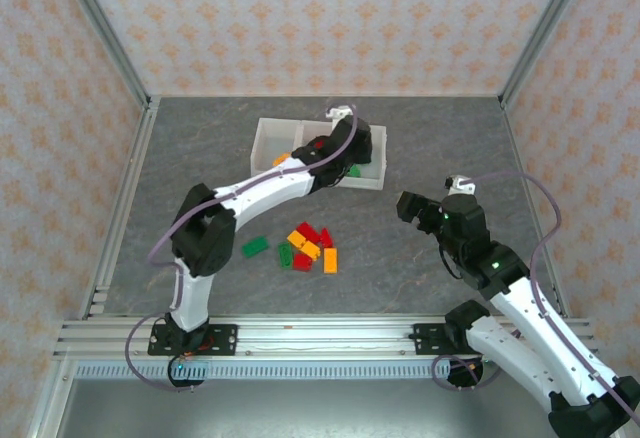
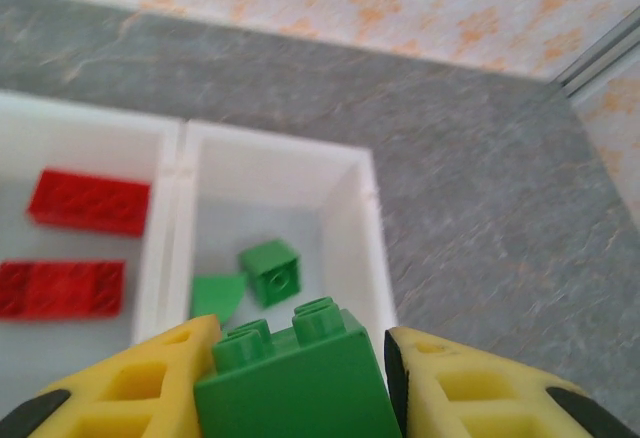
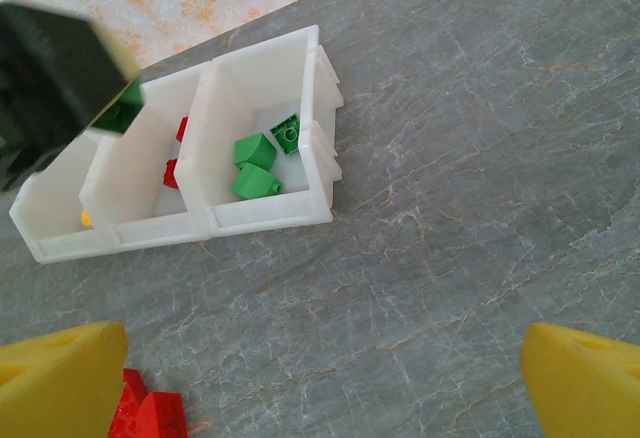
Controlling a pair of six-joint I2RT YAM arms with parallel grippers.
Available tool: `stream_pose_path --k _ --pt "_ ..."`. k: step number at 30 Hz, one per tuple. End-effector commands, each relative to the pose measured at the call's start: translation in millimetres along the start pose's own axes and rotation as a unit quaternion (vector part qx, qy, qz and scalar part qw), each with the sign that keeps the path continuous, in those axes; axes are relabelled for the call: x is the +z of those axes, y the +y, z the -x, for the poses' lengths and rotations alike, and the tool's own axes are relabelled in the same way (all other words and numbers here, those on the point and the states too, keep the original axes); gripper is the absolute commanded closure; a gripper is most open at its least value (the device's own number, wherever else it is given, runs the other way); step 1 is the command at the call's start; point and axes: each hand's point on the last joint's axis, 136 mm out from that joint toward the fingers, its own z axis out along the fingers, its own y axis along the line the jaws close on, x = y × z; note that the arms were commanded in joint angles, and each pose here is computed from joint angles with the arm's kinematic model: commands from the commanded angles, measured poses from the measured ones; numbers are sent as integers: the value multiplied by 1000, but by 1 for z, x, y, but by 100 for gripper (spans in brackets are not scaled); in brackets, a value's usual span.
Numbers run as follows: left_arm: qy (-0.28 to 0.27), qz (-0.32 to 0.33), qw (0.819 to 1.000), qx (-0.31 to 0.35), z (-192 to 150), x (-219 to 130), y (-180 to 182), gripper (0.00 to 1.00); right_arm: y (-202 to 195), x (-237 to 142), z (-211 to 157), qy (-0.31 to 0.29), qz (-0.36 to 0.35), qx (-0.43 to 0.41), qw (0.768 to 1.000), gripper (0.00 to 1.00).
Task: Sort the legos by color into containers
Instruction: Place the lego in the container.
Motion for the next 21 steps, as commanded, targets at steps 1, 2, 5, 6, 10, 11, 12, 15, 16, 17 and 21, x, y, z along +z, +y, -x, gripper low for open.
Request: stream_pose_path --k 1,2,5,6,10,11,12,15,16,17,21 --pt "-4 -16 1000 19 6 29 -13 67 -3 1 2 -11 -6 1 1000 0" --pt "3 -17 1000 16 4 39 -14 67 -3 0 3 -12 -7 1 1000 0" --pt "18 -19 1000 13 0 62 -21 67 -3 -1 5 -16 -8 2 1000 0" --pt "21 -19 1000 12 -2 67 -22 67 -4 -1 4 -16 -8 1 1000 0" --pt "34 -18 999 13 -12 83 -22 64 -4 -1 5 -18 -10 1 1000 0" --pt "38 -16 999 12 -14 85 -20 64 -4 0 5 -17 -10 2 1000 0" --pt "40 -13 999 10 -16 87 -18 63 -4 0 5 -18 -10 2 1000 0" --pt "44 0 999 8 -17 89 -7 62 -5 0 4 -17 -11 3 1000 0" --pt "44 3 999 7 -17 90 -4 61 -5 1 4 -17 -11 3 1000 0" --pt "44 5 999 6 -16 89 -1 59 -4 1 4 -17 -10 3 1000 0" --pt "46 4 999 7 -15 86 2 43 -5 2 3 -15 -12 2 1000 0"
